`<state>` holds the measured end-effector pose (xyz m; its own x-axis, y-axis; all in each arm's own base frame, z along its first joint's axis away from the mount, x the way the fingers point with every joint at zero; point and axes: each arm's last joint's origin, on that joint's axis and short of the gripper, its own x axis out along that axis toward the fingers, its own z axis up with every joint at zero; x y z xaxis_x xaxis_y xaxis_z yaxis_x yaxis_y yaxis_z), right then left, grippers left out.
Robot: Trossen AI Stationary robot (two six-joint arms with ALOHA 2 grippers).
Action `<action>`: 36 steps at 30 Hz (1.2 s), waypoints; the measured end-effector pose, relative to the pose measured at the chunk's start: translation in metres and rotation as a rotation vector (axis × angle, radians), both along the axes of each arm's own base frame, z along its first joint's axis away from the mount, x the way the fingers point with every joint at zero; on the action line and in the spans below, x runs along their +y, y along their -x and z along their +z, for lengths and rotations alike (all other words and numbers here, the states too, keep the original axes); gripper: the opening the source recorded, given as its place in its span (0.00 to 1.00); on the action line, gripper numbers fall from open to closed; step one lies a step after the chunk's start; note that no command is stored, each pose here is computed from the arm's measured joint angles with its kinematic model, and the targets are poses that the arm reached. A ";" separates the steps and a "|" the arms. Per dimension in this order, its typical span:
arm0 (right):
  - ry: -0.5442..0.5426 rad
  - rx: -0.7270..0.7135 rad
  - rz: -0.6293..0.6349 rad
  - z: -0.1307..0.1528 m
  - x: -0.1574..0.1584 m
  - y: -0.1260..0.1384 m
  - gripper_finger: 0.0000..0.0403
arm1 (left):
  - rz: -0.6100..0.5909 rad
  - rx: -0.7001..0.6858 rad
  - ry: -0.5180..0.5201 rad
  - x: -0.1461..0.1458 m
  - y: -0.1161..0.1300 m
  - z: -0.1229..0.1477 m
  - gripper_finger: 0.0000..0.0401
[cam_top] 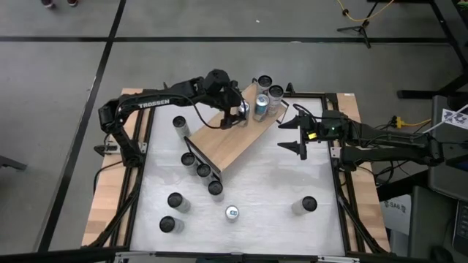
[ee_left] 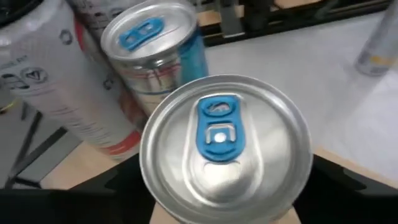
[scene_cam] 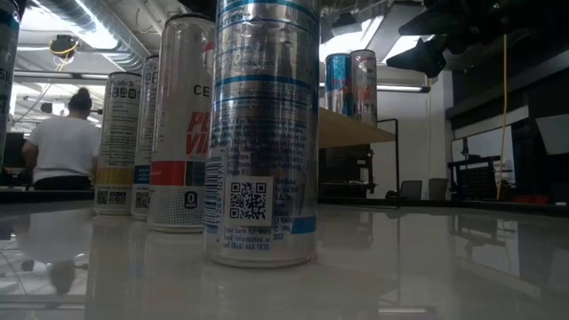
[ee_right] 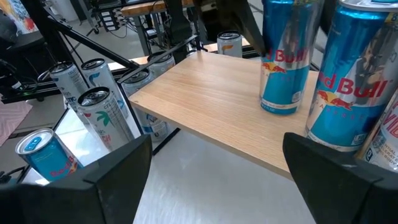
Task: Place canned beverage on shelf
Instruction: Put the blue soda can on the shelf aligned with the other blue soda can
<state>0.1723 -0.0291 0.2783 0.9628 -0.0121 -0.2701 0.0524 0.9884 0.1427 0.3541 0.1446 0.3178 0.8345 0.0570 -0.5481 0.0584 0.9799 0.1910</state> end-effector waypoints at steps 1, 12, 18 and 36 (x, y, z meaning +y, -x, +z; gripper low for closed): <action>0.000 0.000 0.000 0.000 0.000 0.000 0.88 | 0.023 0.004 -0.006 0.001 0.000 0.000 0.77; 0.000 0.000 0.000 0.000 0.000 0.000 0.88 | 0.207 -0.008 0.102 -0.001 -0.001 0.002 0.83; 0.000 0.000 0.000 0.000 0.000 0.000 0.88 | 0.252 -0.017 0.144 -0.009 -0.004 0.002 0.84; 0.000 0.000 0.000 0.000 0.000 0.000 0.88 | 0.332 -0.018 0.140 -0.027 -0.011 0.002 0.84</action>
<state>0.1723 -0.0291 0.2783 0.9627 -0.0122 -0.2702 0.0525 0.9884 0.1424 0.3649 0.1172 0.3203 0.7925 0.2521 -0.5554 -0.2699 0.9615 0.0513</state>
